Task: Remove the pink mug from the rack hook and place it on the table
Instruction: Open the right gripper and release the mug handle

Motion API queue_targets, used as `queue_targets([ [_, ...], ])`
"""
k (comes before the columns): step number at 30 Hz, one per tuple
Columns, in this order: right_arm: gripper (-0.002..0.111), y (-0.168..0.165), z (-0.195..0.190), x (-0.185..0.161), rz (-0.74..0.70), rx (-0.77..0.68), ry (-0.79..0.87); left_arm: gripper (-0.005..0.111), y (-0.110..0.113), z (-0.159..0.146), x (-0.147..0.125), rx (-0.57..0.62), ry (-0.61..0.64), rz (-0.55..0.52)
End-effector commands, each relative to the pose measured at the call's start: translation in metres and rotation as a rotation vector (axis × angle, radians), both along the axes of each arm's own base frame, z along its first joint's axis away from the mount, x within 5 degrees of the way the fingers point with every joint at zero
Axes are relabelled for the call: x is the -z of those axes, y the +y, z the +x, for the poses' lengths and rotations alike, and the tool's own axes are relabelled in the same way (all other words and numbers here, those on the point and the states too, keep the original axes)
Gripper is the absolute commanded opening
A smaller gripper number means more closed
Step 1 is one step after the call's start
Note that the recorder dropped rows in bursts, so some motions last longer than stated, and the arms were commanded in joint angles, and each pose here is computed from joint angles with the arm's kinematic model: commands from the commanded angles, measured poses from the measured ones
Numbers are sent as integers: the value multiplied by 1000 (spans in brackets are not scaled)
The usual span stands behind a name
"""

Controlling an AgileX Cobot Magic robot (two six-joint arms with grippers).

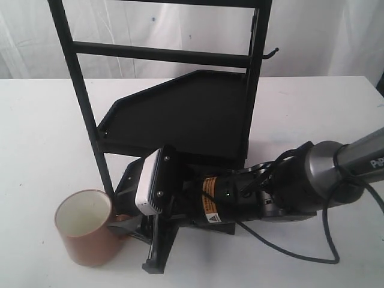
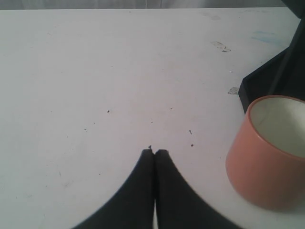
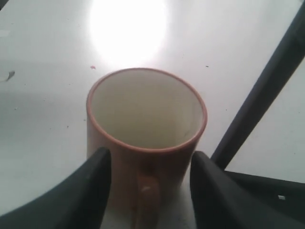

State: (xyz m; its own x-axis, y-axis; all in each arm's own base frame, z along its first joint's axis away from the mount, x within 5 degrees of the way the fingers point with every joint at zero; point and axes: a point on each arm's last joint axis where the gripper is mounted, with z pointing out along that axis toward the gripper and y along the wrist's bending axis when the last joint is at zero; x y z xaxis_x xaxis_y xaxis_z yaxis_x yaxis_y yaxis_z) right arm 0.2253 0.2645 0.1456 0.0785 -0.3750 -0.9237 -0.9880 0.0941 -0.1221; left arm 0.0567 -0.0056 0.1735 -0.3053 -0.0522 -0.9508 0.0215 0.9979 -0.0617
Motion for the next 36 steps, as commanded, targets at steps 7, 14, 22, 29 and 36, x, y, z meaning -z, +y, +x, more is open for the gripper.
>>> queue_targets([
  [7, 49, -15, -17, -11, -17, -7, 25, 0, 0, 0, 1, -2, 6, -5],
  [14, 49, -29, -33, -36, 27, 1, 4, 0, 0, 0, 1, -2, 6, -5],
  [22, 33, -53, -64, -70, 122, 5, -28, 0, 0, 0, 1, -2, 6, -5],
  [29, 5, -71, -81, -89, 155, 40, -58, 0, 0, 0, 1, -2, 6, -5],
  [36, 3, -73, -82, -90, 147, 77, 4, 0, 0, 0, 1, -2, 6, -5],
])
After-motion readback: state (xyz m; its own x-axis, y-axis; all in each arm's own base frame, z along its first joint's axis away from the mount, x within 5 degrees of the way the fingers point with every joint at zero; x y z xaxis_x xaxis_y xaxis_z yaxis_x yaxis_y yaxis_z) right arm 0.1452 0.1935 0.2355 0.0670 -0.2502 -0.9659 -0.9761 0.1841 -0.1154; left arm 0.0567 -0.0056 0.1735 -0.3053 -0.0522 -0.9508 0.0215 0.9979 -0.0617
